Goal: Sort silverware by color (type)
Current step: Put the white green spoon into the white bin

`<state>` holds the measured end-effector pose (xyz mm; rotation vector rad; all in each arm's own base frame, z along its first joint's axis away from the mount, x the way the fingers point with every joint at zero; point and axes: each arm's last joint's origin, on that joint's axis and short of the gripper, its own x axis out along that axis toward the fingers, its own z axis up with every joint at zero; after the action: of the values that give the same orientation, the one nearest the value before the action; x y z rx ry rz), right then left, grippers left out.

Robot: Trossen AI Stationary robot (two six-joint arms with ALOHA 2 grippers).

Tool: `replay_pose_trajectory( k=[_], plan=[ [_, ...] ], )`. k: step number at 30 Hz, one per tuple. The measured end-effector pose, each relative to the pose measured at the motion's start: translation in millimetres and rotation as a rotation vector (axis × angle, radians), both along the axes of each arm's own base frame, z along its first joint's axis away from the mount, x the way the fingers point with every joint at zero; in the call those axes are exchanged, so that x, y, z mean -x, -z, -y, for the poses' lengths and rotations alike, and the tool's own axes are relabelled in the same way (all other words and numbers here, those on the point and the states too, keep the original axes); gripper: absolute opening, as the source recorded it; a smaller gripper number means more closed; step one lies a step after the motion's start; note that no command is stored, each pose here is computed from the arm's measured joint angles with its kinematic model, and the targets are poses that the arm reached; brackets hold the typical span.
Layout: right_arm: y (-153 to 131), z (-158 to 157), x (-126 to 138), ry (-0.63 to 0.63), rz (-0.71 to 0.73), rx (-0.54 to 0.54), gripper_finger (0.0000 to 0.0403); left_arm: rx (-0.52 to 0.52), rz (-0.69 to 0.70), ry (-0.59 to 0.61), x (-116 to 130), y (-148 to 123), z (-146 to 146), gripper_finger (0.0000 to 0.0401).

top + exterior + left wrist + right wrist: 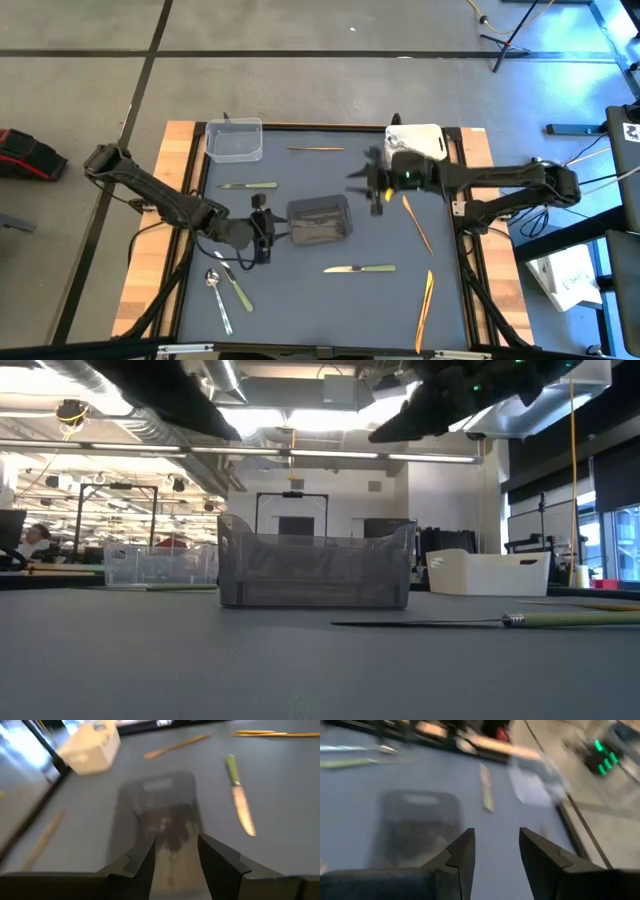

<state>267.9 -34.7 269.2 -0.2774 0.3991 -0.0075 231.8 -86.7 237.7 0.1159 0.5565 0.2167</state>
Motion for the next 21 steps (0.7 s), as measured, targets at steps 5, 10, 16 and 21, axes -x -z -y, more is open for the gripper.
replay_pose_trajectory(
  k=[5,10,16,21],
  plan=[
    [15,-37,0,-0.139,0.06,0.011,0.0138,0.165,-0.114,-0.072,6,-9,23,0.0138],
    [17,-72,3,-0.245,0.055,-0.059,0.0138,0.315,-0.198,-0.099,1,-12,63,0.0125],
    [17,-118,14,-0.344,0.043,-0.128,0.0138,0.579,-0.388,-0.265,4,-5,104,0.0111],
    [21,-151,25,-0.314,0.03,-0.141,0.0138,0.777,-0.575,-0.47,23,7,123,0.0104]
  ],
)
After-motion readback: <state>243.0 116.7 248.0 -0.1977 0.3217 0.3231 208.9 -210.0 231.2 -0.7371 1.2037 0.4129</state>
